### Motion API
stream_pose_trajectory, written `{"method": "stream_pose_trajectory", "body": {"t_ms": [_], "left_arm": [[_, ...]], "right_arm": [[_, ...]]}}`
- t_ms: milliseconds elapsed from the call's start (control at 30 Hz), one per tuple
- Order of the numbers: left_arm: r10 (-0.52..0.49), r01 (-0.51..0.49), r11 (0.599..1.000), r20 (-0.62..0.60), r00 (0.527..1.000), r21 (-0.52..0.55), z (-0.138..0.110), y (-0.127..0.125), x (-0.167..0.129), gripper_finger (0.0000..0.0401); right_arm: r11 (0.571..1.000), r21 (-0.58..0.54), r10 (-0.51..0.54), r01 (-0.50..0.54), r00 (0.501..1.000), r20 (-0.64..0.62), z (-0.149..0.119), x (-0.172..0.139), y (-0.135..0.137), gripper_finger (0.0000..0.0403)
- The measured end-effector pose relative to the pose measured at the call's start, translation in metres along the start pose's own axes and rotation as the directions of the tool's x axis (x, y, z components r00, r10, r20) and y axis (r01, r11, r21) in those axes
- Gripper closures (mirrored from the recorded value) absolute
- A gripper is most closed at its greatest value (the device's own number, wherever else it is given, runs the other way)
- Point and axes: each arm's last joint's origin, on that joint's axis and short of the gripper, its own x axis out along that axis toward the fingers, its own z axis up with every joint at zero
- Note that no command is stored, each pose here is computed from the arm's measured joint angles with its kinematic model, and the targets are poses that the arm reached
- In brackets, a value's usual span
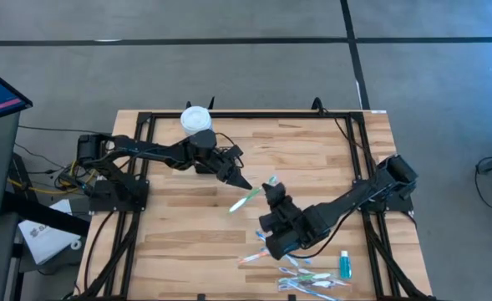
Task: Pick & Place toothbrushing station
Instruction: Put the green toothbrush into the wire organizer
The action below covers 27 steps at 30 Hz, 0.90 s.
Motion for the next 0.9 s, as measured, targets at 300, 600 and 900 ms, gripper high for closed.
{"method": "stream_pose_trajectory", "body": {"t_ms": [300,600,900], "left_arm": [[-0.054,0.050,0.997,-0.086,0.995,-0.053,-0.002,-0.003,0.000,0.0320],[-0.062,0.055,0.996,-0.105,0.993,-0.071,-0.003,-0.003,0.000,0.0320],[-0.061,0.054,0.996,-0.105,0.993,-0.072,-0.003,-0.003,0.000,0.0320]], "right_arm": [[0.988,-0.140,-0.070,0.063,0.997,-0.044,0.025,0.012,0.024,0.0403],[0.980,-0.153,-0.137,0.126,0.989,-0.062,0.029,0.006,0.014,0.0403],[0.980,-0.143,-0.152,0.141,0.986,-0.065,0.032,0.007,0.011,0.0403]]}}
